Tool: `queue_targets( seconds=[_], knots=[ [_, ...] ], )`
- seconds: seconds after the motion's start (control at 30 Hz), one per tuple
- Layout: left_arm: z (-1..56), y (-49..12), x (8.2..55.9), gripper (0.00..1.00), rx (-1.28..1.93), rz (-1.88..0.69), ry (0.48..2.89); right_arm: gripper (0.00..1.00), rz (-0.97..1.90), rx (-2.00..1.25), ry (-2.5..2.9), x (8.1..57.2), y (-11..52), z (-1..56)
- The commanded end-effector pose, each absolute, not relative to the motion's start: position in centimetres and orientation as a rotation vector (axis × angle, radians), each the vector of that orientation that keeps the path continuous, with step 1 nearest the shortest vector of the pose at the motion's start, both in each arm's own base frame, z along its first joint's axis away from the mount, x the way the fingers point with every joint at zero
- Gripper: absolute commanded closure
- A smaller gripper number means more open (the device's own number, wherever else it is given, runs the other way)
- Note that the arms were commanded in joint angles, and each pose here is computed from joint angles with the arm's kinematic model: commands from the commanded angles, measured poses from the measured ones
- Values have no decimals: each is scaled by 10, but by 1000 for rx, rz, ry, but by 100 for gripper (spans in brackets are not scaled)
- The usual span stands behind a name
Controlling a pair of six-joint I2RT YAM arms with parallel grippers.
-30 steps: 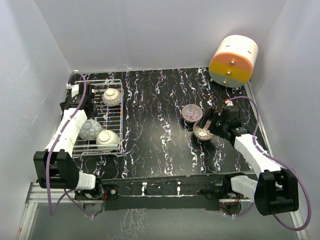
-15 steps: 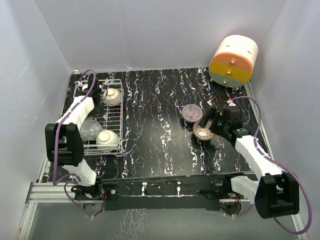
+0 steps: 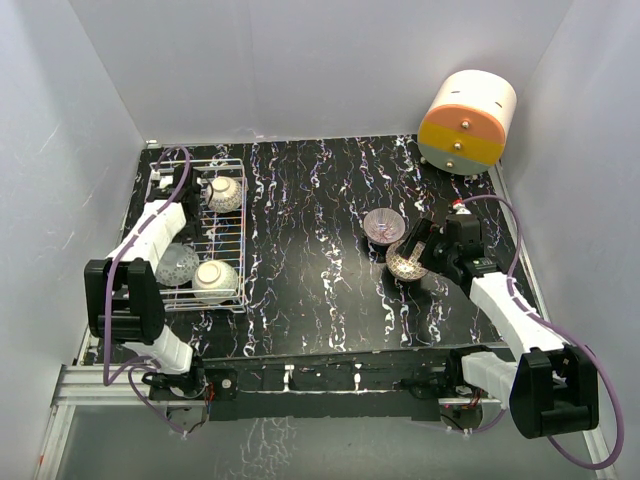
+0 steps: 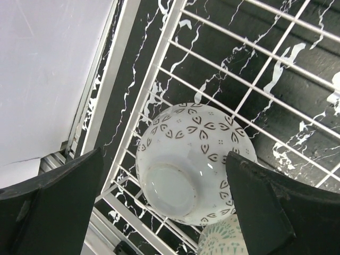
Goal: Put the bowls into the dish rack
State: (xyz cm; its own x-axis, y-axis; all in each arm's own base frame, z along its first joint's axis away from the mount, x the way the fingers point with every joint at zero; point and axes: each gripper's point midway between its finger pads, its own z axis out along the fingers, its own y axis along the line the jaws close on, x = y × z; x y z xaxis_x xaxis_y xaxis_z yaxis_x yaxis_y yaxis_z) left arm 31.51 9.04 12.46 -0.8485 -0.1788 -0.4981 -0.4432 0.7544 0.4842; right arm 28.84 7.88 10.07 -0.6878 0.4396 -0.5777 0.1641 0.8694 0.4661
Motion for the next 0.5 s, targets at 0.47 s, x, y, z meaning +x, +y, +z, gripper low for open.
queue_targets(
  seconds=[0.47],
  knots=[
    [142, 95, 255, 3, -513, 902, 2520, 2, 545, 357, 2278, 282, 93, 103]
  ],
)
